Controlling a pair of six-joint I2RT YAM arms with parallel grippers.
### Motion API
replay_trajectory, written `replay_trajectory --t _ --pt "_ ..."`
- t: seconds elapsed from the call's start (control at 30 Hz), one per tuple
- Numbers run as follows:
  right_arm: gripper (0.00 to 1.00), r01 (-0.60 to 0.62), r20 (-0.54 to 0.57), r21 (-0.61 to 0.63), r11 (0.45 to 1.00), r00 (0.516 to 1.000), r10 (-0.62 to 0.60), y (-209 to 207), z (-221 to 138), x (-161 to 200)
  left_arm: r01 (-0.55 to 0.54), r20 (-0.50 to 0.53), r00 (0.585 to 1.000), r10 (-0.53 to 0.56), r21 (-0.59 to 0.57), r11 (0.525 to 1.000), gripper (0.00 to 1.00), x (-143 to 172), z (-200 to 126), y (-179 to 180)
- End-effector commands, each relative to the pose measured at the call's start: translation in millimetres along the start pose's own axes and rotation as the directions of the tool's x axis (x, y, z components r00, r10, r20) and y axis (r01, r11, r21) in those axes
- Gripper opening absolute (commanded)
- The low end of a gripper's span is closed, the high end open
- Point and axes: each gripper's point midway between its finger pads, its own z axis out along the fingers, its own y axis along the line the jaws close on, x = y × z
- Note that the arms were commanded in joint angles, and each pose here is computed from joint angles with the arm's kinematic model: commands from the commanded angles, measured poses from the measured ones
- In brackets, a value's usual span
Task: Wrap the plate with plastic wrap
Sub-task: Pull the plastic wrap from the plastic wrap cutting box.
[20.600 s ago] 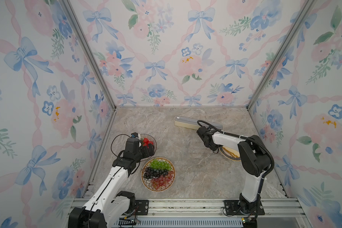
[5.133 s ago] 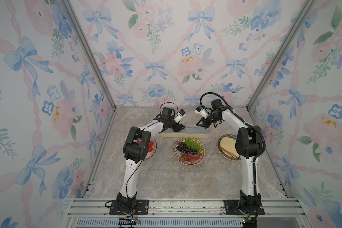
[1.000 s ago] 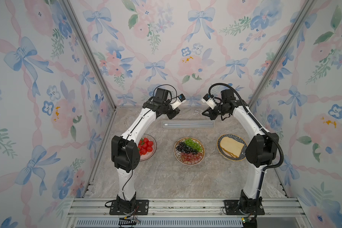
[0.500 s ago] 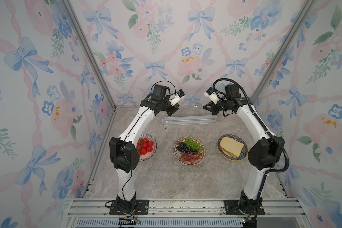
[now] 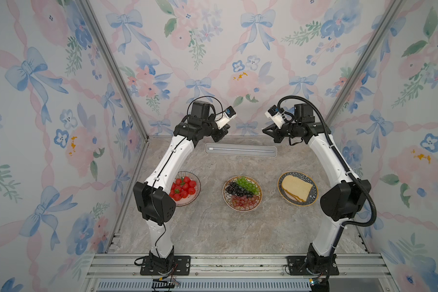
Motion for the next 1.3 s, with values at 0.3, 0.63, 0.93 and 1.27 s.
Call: replay_trajectory --t 0.3,0.63,0.93,1.27 --pt "0.0 0.06 0.103 0.051 0.997 0.993 -0.065 -2 -27 -44 -0.05 0.081 0.995 0.055 -0.072 0.996 0.0 -33 -24 17" --pt "0.0 0.077 0.115 0.066 0.995 0.99 -0.084 -1 -33 -52 -0.052 0.085 0.995 0.059 -0.085 0.995 0.0 -36 -28 21" --pt "0.0 0.095 0.121 0.078 0.992 0.987 -0.104 0 -38 -59 -0.054 0.094 0.994 0.063 -0.094 0.994 0.0 -41 -32 23" --pt "0.0 0.112 0.128 0.084 0.99 0.984 -0.122 2 -40 -64 -0.058 0.099 0.993 0.069 -0.108 0.992 0.0 -44 -36 26"
